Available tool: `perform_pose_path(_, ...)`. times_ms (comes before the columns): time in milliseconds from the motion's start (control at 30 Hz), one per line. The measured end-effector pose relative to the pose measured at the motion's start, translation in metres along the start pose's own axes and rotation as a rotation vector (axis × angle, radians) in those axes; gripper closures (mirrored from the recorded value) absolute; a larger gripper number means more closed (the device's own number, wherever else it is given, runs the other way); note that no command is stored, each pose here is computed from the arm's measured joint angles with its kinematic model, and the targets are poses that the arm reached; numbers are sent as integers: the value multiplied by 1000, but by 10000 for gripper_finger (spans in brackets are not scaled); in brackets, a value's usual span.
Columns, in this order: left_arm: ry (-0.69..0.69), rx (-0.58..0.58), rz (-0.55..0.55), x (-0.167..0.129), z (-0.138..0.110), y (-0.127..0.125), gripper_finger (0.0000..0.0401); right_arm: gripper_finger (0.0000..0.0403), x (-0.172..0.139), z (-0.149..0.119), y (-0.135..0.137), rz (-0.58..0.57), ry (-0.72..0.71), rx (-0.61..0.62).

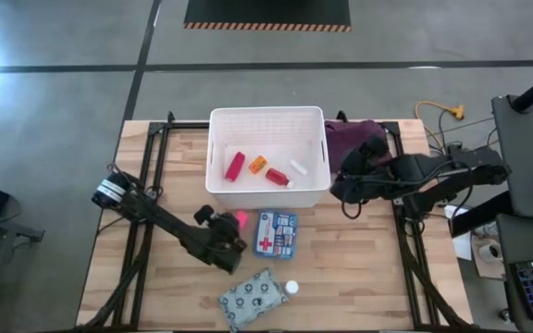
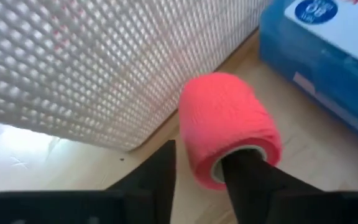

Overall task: Pick & place medical supplies in basket/bin
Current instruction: Put the pink bandage into the white bin

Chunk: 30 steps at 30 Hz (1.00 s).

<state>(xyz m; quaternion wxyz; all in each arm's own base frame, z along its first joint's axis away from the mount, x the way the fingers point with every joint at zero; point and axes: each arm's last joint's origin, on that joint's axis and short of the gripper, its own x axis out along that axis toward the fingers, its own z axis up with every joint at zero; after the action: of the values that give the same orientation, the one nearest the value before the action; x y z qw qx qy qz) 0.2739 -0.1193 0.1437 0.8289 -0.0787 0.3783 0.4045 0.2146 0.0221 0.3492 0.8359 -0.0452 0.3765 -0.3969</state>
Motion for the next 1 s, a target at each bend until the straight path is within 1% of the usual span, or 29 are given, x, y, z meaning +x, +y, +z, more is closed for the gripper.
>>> perform_pose_path(300, -35, -36, -43, -11, 12, 4, 388, 129, -2, 4, -1, -14, -23, 17)
perform_pose_path(500, -52, -76, -83, -23, 22, 10, 393, 130, -2, 3, -1, -14, -23, 17)
perform_pose_path(600, -61, -113, -125, -35, 30, 17, 393, 133, -2, 4, -1, -14, -23, 17)
perform_pose_path(667, -72, -148, -180, -50, 37, 25, 394, 135, -2, 4, -1, -16, -24, 16)
perform_pose_path(733, -89, -183, -263, -72, 47, 36, 394, 137, -2, 4, -1, -18, -25, 14)
perform_pose_path(833, -107, -242, -453, -110, 70, 58, 394, 140, -2, 4, -2, -34, -36, 14)
perform_pose_path(933, -218, -378, -662, -148, 99, 89, 395, 144, -3, 4, -3, -32, -40, 19)
perform_pose_path(967, -281, -419, -701, -159, 109, 101, 395, 146, -3, 4, -3, -31, -42, 22)
perform_pose_path(1000, -348, -450, -708, -169, 117, 114, 395, 147, -3, 4, -4, -30, -44, 25)
